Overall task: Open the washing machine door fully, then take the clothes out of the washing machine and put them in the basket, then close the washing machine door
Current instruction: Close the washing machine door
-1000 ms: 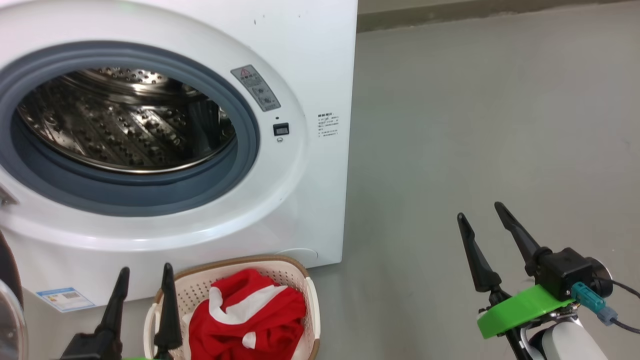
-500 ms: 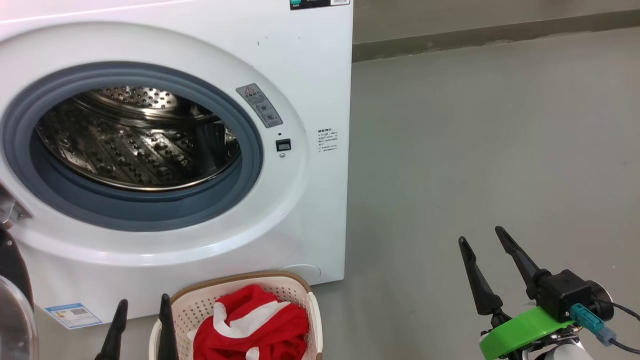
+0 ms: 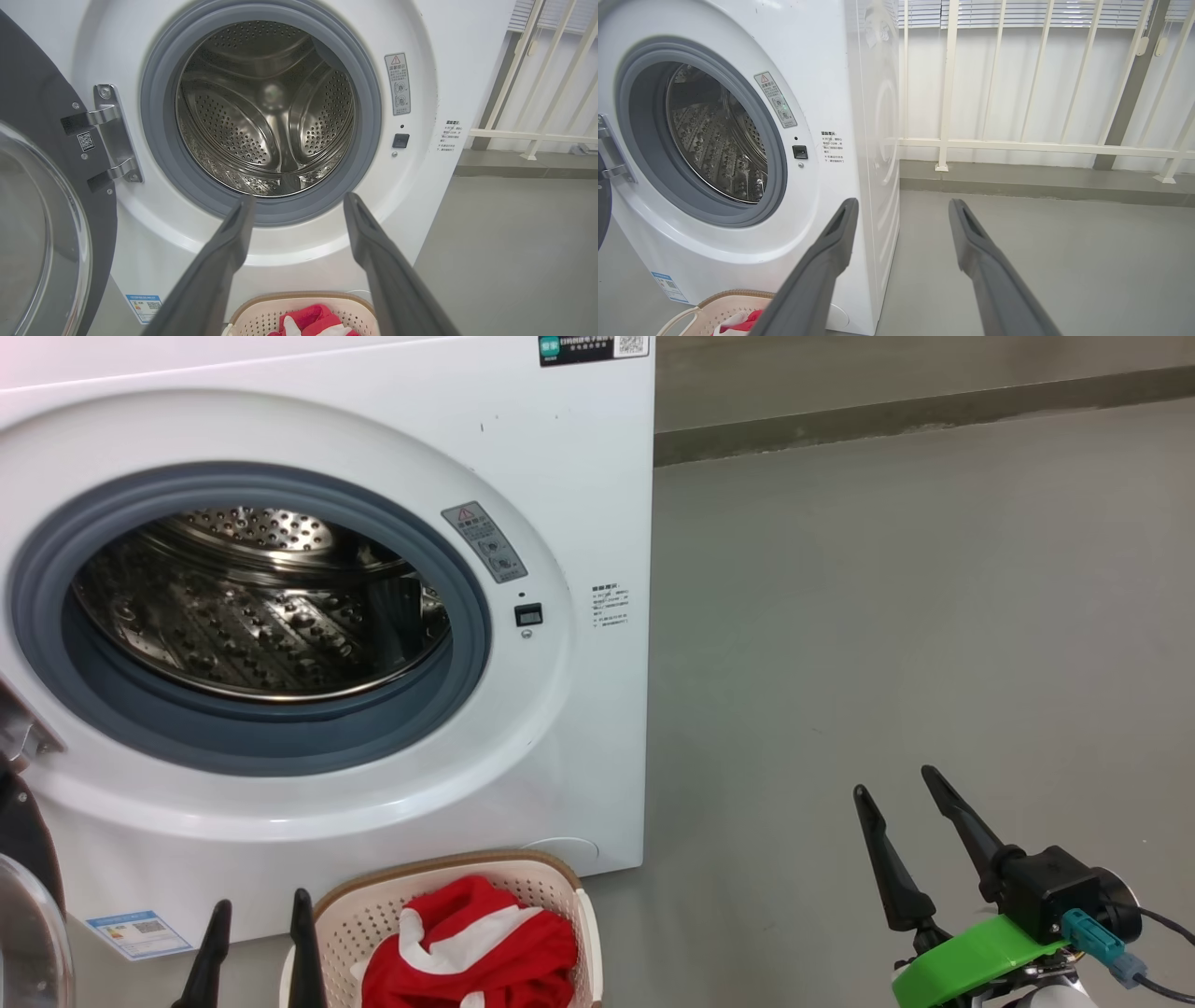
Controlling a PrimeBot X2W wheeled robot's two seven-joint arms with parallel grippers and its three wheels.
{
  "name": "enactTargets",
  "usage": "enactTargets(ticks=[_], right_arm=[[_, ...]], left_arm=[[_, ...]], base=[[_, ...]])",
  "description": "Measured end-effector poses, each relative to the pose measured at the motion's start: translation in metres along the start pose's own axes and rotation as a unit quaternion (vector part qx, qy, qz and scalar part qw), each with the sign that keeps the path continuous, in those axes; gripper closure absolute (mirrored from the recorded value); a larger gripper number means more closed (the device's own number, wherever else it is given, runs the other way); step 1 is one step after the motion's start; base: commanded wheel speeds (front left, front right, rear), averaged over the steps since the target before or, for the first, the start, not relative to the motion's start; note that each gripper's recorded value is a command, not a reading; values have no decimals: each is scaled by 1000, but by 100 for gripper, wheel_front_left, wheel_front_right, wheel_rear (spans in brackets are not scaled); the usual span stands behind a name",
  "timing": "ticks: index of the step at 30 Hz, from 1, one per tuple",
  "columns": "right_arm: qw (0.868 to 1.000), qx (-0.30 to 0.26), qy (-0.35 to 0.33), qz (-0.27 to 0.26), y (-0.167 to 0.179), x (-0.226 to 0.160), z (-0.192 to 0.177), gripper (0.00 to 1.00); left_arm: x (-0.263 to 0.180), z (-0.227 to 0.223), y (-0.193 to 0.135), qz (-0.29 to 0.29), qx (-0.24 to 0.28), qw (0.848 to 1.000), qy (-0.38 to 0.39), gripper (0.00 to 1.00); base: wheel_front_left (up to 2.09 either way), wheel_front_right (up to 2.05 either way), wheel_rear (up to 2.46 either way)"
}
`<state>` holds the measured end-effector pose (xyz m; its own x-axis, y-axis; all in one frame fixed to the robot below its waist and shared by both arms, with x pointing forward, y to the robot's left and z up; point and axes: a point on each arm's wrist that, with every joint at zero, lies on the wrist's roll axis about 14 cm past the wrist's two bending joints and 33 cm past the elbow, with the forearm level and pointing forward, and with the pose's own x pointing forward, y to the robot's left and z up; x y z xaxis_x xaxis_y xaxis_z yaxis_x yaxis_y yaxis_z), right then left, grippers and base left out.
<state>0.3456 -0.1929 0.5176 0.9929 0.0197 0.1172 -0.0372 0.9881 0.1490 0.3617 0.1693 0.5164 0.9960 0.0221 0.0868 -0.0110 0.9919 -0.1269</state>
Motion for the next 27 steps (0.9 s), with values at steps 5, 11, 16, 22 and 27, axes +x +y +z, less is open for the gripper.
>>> enactTargets(ticks=[5, 11, 16, 22, 27], right_arm=[[1000, -5, 1, 1, 1, 0, 0, 0], [1000, -5, 3, 1, 1, 0, -2, 0], [1000, -5, 3, 1, 1, 1, -2, 0], [1000, -5, 3, 3, 2, 1, -2, 0], [1000, -3, 4, 5, 4, 2, -2, 0]], left_arm=[[-3, -1, 1, 1, -2, 1000, 3, 0], [-2, 1, 2, 4, -1, 1000, 0, 0], [-2, 3, 2, 3, -1, 1000, -3, 0], [-2, 4, 5, 12, 2, 1000, -5, 0], [-3, 6, 7, 15, -1, 1000, -6, 0]], base=[[0, 0, 0], [0, 0, 0], [0, 0, 0], [-20, 20, 0], [-92, 92, 0]])
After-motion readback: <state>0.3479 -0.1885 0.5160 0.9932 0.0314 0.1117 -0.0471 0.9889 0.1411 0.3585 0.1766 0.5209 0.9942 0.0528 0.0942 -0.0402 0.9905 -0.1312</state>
